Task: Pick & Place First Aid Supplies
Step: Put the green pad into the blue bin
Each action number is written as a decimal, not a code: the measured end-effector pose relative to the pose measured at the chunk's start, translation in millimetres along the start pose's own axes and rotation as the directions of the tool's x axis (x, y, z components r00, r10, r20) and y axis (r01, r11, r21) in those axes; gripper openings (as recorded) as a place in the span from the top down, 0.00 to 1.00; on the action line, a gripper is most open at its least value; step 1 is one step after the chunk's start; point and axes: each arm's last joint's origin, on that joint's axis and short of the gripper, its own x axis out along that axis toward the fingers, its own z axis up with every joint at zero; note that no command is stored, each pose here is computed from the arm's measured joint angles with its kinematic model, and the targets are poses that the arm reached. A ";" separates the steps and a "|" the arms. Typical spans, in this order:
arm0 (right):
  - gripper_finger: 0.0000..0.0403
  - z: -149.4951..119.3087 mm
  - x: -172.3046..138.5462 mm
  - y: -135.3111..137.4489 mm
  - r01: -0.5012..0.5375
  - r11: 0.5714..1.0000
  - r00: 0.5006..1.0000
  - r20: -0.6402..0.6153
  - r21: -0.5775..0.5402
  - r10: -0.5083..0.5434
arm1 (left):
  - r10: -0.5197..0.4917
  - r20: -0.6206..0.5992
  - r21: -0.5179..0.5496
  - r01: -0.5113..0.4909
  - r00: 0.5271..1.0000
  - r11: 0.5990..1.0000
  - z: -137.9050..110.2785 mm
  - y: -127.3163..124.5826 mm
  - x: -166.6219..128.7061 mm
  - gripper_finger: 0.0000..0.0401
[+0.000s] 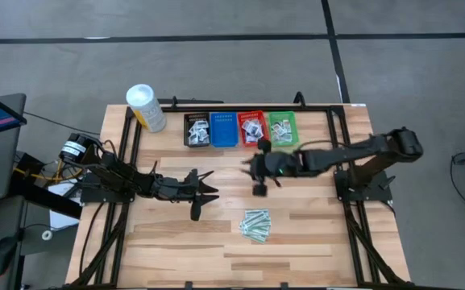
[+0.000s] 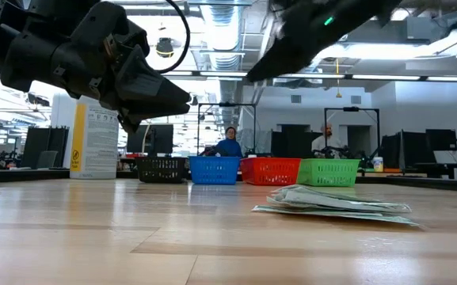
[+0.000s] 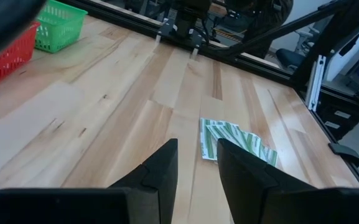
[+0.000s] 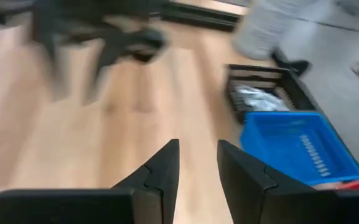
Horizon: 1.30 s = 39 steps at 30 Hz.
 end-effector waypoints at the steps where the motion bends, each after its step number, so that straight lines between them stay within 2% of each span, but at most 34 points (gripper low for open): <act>1: 0.75 1.3 -8.4 8.2 -0.022 0.999 1.000 -0.007 -0.031 0.022 | 0.000 0.000 0.000 0.000 1.000 1.000 -0.1 -0.1 0.0 0.72; 3: 0.75 2.6 -25.8 22.7 -0.066 0.995 0.998 -0.025 -0.069 0.065 | 0.000 0.000 0.000 0.000 1.000 1.000 -0.1 0.0 -0.1 0.72; 5: 0.75 2.7 -43.1 33.3 -0.063 0.996 0.997 -0.044 -0.069 0.060 | -0.001 0.001 0.000 0.001 1.000 1.000 0.1 -0.1 0.0 0.72; 14: 0.75 -9.6 -116.7 81.4 0.099 0.994 0.995 -0.025 -0.055 -0.101 | -0.007 0.016 -0.006 0.007 1.000 1.000 1.6 -0.8 -0.1 0.72; 18: 0.75 -23.3 -131.8 106.8 0.088 0.991 0.996 -0.024 -0.101 -0.090 | -0.017 0.044 -0.015 0.018 0.999 1.000 4.4 -1.8 -0.2 0.72; 23: 0.75 -36.6 -130.6 130.2 0.048 0.980 0.997 -0.047 -0.195 -0.058 | -0.031 0.085 -0.020 0.033 0.996 0.999 8.5 -3.2 -0.5 0.72; 29: 0.75 -41.6 -119.4 128.3 0.081 0.970 0.991 -0.087 -0.230 -0.104 | -0.036 0.108 -0.023 0.039 0.993 0.999 11.0 -3.4 -0.5 0.72; 34: 0.75 -69.9 -113.0 111.6 0.154 0.961 0.982 -0.074 -0.228 -0.175 | -0.044 0.129 -0.012 0.046 0.991 0.999 13.1 -4.2 -0.9 0.72; 39: 0.78 -104.1 -108.2 77.6 0.177 0.982 0.984 -0.020 -0.061 -0.178 | -0.045 0.132 -0.013 0.047 0.990 0.999 13.4 -4.4 -0.8 0.72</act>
